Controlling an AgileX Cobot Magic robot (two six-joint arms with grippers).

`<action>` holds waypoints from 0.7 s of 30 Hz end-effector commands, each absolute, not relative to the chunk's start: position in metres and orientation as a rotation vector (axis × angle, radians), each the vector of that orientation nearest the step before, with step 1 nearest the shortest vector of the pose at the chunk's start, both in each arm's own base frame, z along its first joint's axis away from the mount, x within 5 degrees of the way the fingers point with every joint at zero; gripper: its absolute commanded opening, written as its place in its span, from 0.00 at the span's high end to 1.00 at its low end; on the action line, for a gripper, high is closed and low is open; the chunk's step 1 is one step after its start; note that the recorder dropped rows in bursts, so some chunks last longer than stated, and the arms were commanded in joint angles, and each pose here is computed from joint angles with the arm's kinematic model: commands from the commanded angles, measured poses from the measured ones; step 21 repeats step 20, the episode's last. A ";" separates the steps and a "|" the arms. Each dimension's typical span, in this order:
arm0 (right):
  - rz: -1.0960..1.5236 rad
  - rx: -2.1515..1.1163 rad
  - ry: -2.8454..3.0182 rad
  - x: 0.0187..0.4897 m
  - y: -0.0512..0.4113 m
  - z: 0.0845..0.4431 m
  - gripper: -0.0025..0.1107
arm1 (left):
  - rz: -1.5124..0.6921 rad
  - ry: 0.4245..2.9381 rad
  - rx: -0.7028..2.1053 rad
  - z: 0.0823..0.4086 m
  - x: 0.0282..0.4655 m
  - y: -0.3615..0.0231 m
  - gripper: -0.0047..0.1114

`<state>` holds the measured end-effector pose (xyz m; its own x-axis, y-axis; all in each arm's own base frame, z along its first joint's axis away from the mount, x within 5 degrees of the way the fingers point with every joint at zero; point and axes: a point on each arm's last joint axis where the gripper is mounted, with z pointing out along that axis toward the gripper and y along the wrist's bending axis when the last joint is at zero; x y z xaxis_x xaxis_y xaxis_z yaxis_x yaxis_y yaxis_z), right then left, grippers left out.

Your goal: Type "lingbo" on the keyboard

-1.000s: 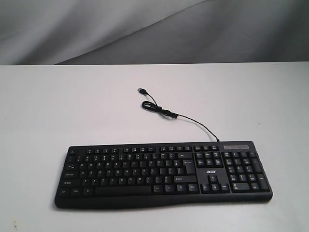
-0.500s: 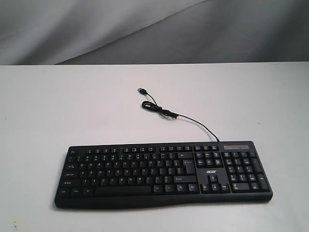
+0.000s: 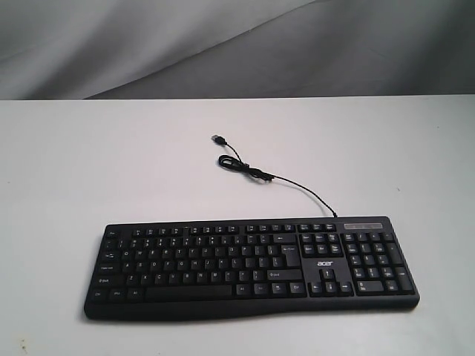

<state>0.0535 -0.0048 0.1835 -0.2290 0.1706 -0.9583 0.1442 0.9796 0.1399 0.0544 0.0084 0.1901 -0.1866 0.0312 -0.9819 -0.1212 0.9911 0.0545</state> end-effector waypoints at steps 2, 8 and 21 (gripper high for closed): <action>0.012 0.221 1.809 0.053 -0.005 0.183 0.98 | 0.132 1.746 -0.071 0.189 0.054 0.008 0.96; 0.019 0.226 1.809 0.053 -0.005 0.183 0.98 | 0.132 1.746 -0.071 0.189 0.054 0.008 0.96; 0.021 0.228 1.808 0.053 -0.005 0.183 0.98 | 0.132 1.746 -0.071 0.189 0.054 0.008 0.96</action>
